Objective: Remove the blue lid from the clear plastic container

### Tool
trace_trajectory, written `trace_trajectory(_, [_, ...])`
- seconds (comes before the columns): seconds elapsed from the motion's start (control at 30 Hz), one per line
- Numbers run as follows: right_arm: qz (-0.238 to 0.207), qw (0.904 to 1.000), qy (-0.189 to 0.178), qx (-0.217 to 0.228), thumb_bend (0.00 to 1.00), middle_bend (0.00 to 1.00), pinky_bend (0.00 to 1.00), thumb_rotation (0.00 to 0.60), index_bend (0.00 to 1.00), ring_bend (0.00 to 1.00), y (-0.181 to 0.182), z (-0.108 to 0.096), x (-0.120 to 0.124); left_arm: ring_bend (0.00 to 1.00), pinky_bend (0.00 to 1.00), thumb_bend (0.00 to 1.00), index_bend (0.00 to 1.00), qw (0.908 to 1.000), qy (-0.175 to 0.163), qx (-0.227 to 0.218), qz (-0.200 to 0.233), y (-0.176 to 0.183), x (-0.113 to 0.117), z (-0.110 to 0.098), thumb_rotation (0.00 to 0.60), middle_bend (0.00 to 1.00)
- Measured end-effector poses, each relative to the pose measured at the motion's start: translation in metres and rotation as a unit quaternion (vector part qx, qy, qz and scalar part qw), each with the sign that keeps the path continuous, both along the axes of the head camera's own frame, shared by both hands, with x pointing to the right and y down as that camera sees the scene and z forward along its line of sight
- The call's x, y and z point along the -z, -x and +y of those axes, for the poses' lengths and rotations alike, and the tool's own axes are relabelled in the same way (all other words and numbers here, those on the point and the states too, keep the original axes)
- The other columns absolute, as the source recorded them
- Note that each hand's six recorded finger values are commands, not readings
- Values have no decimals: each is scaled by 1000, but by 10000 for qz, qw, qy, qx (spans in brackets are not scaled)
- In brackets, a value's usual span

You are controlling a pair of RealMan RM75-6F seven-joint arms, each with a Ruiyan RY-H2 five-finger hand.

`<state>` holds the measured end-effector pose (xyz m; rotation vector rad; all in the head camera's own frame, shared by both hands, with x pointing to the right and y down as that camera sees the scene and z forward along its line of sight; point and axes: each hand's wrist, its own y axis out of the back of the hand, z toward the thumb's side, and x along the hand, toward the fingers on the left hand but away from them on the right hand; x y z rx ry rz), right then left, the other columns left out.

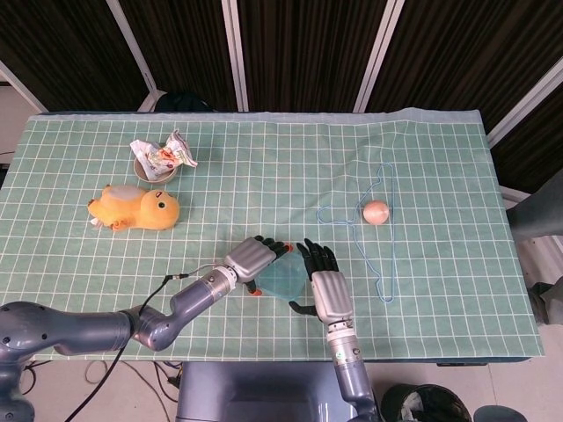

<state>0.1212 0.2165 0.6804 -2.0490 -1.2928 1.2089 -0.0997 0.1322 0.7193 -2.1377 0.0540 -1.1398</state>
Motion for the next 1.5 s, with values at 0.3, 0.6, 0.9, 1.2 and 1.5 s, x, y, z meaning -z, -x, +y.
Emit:
trace_trajectory(0.3, [-174,9997,27,-168,187,0,0,600,0,0,2,-4,2,144,354,191,118,10000,16,-43,-27,-2,-1,2,600,143])
trace_trajectory(0.6, [-426,9984,-53,-358,187,0,0,600,0,0,3,-8,5,145,354,190,118,9999,19,-91,-50,-4,0,2,600,143])
trace_trajectory(0.9, [-683,9962,-295,-448,187,0,0,600,0,0,-3,-9,2,144,345,186,118,9998,85,-146,-71,-9,2,-1,600,139])
trace_trajectory(1.2, [-721,9955,-510,-351,187,0,0,600,0,0,-13,-2,-4,135,330,172,109,9993,363,-16,13,-18,6,-5,600,127])
trace_trajectory(1.5, [-889,9928,-754,-268,187,0,0,600,0,0,-13,2,-9,135,330,168,107,9989,462,-2,-52,-17,5,-7,600,127])
